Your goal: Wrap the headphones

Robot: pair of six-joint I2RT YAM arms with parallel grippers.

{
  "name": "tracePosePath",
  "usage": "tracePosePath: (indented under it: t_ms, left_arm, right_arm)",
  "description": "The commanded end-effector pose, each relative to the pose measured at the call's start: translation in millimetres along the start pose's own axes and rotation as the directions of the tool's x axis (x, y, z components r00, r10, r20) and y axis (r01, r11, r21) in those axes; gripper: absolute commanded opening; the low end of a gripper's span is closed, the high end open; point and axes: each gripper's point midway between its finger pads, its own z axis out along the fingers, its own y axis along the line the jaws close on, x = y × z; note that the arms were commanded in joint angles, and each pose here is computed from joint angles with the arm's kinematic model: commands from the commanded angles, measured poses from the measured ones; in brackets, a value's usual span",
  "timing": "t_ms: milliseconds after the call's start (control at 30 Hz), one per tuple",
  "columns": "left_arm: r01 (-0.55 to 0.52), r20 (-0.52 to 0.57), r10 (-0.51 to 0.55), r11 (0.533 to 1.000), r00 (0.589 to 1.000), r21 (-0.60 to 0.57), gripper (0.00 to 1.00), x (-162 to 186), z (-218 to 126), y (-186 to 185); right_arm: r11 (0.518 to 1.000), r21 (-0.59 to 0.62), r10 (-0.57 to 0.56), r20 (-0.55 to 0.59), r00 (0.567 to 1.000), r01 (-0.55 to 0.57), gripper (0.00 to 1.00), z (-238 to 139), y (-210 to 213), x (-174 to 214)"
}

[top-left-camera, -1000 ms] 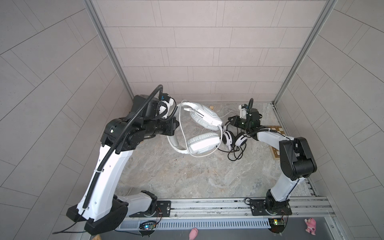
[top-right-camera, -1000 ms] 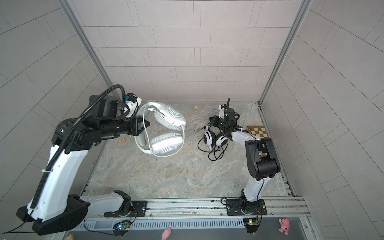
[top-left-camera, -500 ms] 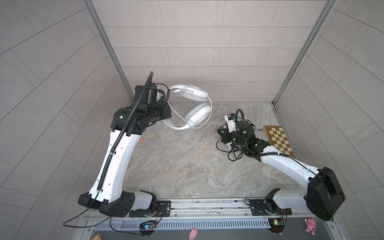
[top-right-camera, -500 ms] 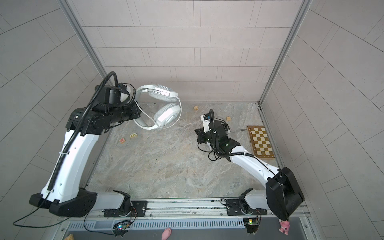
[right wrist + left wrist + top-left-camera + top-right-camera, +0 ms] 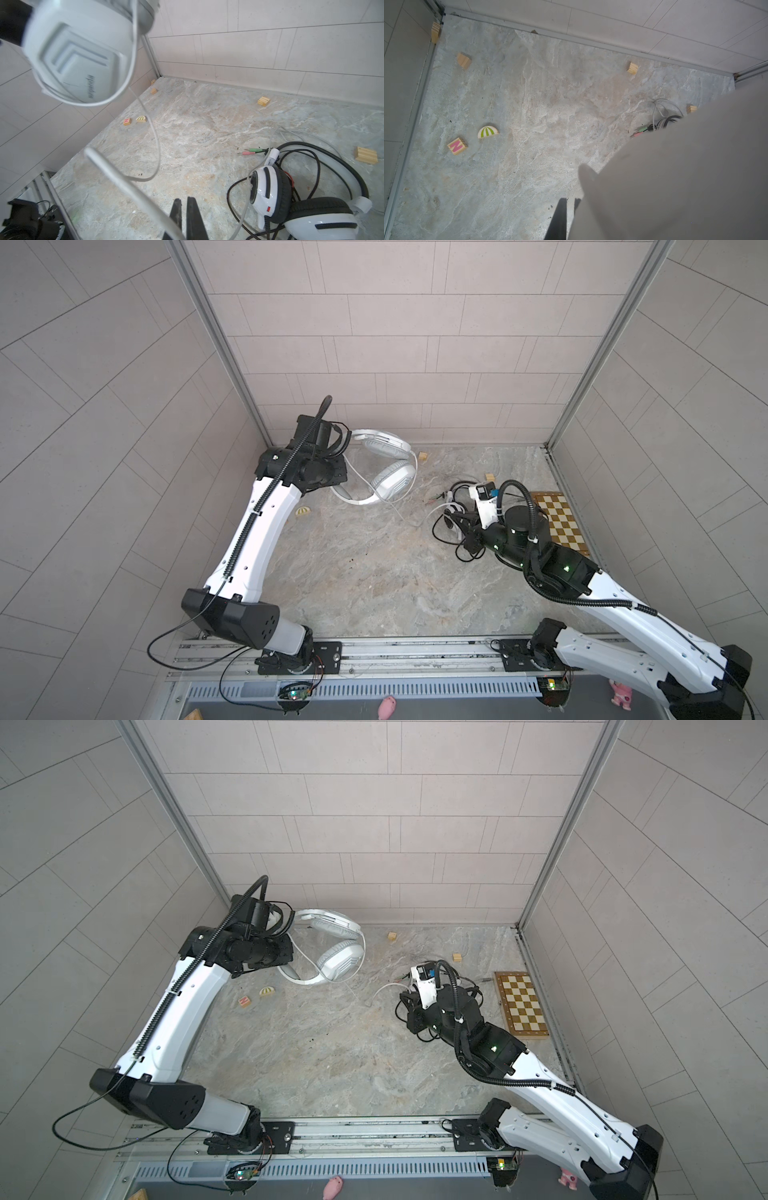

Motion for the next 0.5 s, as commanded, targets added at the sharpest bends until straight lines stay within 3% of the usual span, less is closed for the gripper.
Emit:
tracePosePath:
  t_ms: [0, 167, 300, 467]
  left_arm:
    - [-0.019, -0.076, 0.027, 0.995, 0.997, 0.097, 0.00, 13.3, 21.3, -18.3]
    - [-0.086, -0.197, 0.097, 0.994, 0.976, 0.067, 0.00, 52.4, 52.2, -21.3]
    - [-0.148, -0.270, 0.151, 0.988, 0.951, 0.031, 0.00, 76.3, 68.5, -21.7]
    - [-0.211, -0.340, 0.215, 0.976, 0.915, 0.050, 0.00, 98.5, 78.2, -36.0]
  right_arm:
    - [0.998, -0.039, -0.053, -0.022, 0.998, 0.052, 0.00, -6.1, 20.5, -10.6]
    - [0.992, -0.072, -0.095, 0.072, 0.993, 0.100, 0.00, -16.6, 42.7, -57.5]
    - [0.979, -0.178, -0.078, 0.133, 0.988, 0.101, 0.00, -27.5, 71.8, -96.5]
    - [0.970, -0.202, -0.105, 0.148, 0.983, 0.134, 0.00, -25.3, 88.1, -120.1]
